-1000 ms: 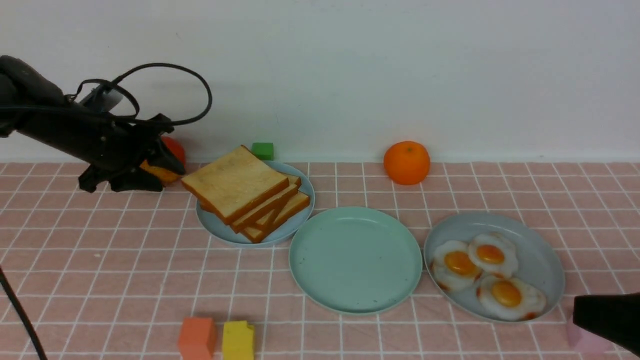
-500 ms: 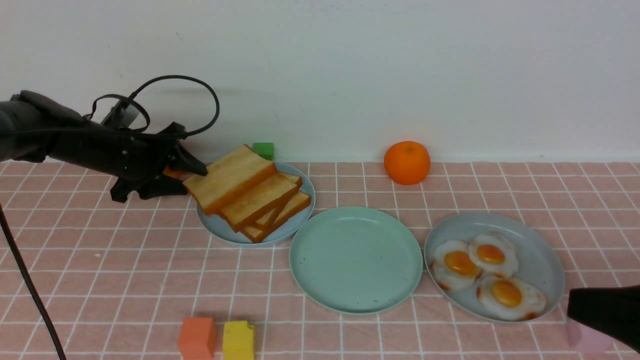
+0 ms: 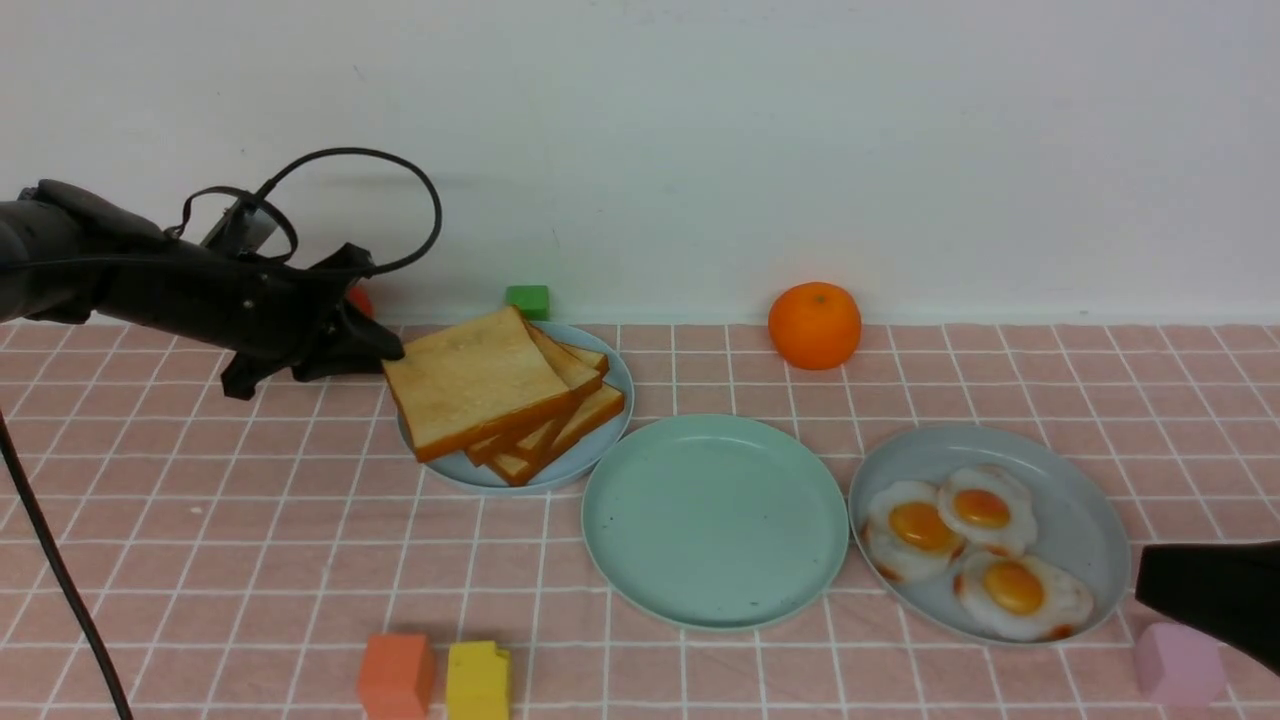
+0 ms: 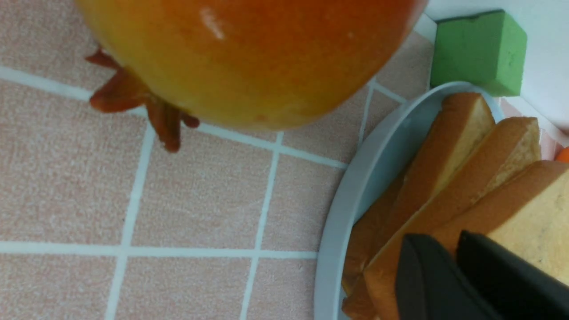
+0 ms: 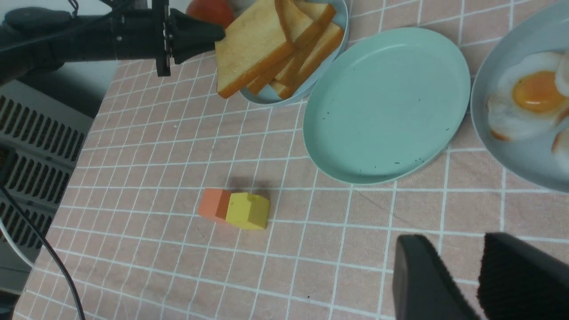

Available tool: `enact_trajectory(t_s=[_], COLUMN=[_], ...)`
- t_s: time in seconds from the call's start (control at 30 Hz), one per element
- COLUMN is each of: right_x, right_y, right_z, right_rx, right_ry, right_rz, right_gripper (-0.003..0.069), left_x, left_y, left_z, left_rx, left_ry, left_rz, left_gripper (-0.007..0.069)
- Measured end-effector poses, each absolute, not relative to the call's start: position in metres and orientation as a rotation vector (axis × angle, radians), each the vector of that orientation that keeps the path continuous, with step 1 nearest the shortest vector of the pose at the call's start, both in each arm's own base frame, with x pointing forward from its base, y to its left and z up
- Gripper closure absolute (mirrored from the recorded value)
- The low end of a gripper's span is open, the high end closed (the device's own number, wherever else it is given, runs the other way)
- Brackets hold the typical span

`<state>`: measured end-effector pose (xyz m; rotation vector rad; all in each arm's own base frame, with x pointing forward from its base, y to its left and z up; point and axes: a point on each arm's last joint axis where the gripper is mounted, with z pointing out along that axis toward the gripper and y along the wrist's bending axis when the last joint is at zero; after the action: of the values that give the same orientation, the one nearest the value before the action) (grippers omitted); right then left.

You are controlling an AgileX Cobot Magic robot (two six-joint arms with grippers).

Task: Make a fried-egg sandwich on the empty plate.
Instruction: Use the left arm to grab a slice of bread, then use the left arm to put a slice of bread into the empty plate in the middle

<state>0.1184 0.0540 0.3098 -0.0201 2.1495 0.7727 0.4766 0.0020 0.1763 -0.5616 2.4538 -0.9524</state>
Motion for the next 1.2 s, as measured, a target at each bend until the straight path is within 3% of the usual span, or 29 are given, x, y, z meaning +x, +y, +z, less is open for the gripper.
enact_trajectory(t_s=[0.3,0.63,0.77,1.0,1.2], right_x=[0.118,0.118,0.119,0.134,0.138], right_y=[0.054,0.053,0.05,0.046,0.047], right_z=[0.31,0.308,0.302,0.281,0.275], right_rx=[-0.02,-0.036,-0.032,0.037,0.039], right_ry=[2.15,2.166,2.229,2.423,2.479], right_rz=[0.773,0.75,0.692,0.613,0.608], right_gripper=[0.0419,0.0419,0.0419,0.0419,0.0419], left_x=[0.474,0.453,0.439,0.421,0.42], left_y=[0.0,-0.012,-0.044,-0.13,-0.168], left_z=[0.189,0.254,0.262,0.242,0.224], left_rx=[-0.564,-0.418,-0.32,0.047,0.099], left_ry=[2.435,2.365,2.377,2.428,2.427], left_rz=[-0.983,-1.008,-1.022,-1.0,-0.966], left_gripper=[0.0529,0.0529,0.0529,0.0529,0.0529])
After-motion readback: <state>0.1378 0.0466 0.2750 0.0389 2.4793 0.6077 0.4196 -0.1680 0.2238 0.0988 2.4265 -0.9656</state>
